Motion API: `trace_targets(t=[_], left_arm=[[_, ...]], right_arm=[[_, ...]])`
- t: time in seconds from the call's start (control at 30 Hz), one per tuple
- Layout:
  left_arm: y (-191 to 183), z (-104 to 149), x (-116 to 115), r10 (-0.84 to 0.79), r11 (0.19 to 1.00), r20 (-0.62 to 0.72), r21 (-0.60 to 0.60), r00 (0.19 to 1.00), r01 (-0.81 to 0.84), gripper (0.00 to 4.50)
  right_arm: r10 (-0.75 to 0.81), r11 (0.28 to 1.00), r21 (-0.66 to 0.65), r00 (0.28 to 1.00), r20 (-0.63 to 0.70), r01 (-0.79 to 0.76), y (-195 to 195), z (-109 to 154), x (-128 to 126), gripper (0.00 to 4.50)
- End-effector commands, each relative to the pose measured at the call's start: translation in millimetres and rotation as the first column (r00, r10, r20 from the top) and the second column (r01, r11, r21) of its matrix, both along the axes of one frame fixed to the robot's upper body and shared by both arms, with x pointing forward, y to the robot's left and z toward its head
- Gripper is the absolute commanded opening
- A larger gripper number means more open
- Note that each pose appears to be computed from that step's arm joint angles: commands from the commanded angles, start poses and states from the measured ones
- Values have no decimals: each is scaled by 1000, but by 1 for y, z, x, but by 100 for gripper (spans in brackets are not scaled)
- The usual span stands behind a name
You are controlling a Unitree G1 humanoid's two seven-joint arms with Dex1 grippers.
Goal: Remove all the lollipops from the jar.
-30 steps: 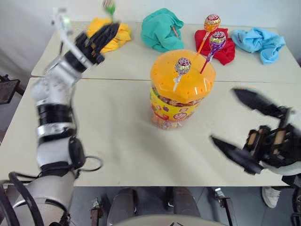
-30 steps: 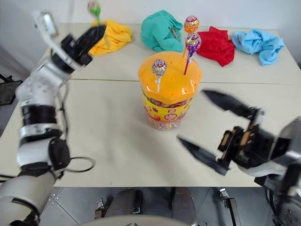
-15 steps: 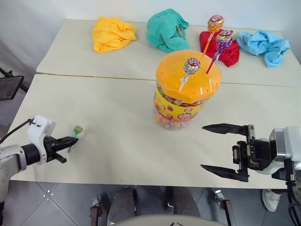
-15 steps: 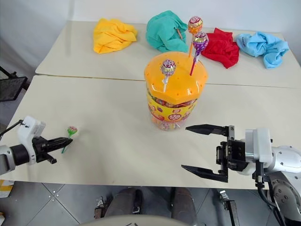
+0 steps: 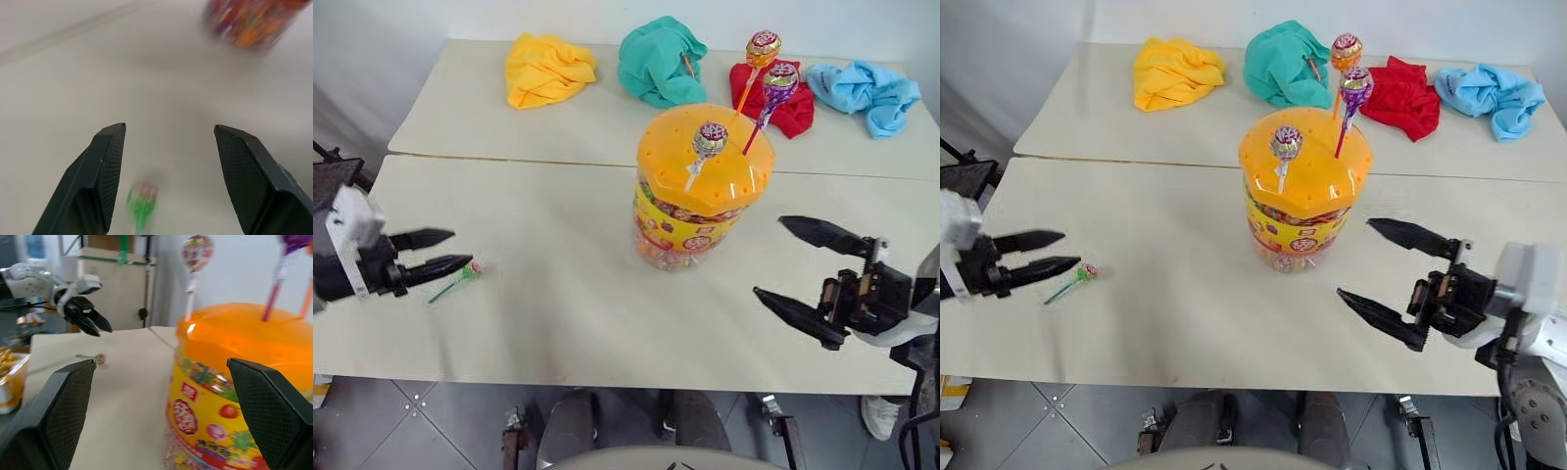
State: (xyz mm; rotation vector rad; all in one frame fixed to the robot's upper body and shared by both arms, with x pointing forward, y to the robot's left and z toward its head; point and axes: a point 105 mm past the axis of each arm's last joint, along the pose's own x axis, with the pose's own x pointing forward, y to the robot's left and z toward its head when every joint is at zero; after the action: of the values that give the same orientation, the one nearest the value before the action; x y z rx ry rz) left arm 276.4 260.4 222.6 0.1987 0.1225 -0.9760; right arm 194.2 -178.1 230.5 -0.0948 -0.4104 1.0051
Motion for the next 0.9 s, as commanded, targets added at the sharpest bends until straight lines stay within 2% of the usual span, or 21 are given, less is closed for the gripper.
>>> trace_targets(t=[0.03,0.1,0.2,0.27,0.37,0.43,0.6,0.73,0.9], left_arm=[[-55,33,2,-269,954,109,-106,957,280,305],[-80,45,5,-353,918,162,-131,921,375,305],[-147,70,11,-518,798,312,-158,796,581,305],[-183,76,7,-610,717,345,-142,713,682,305],[-209,80,4,-675,649,351,-135,649,748,305],[-225,78,9,-687,646,331,-129,647,753,305],[-237,73,16,-683,669,294,-116,668,735,305],[-240,70,19,-679,679,282,-113,678,726,224],[-243,71,20,-677,677,292,-114,676,727,68]], right_arm=[[-75,996,46,994,74,71,-5,18,-12,450],[-106,993,58,991,82,102,-7,20,-15,450],[-178,981,97,978,106,168,-10,23,-24,450],[-232,968,133,964,129,215,-12,27,-30,450],[-313,938,207,935,168,277,-18,40,-36,450],[-357,918,252,915,189,307,-21,47,-42,450],[-371,914,248,909,192,321,-16,46,-46,450],[-381,911,249,903,200,329,-14,47,-46,450],[-371,915,245,907,200,320,-12,46,-46,450]])
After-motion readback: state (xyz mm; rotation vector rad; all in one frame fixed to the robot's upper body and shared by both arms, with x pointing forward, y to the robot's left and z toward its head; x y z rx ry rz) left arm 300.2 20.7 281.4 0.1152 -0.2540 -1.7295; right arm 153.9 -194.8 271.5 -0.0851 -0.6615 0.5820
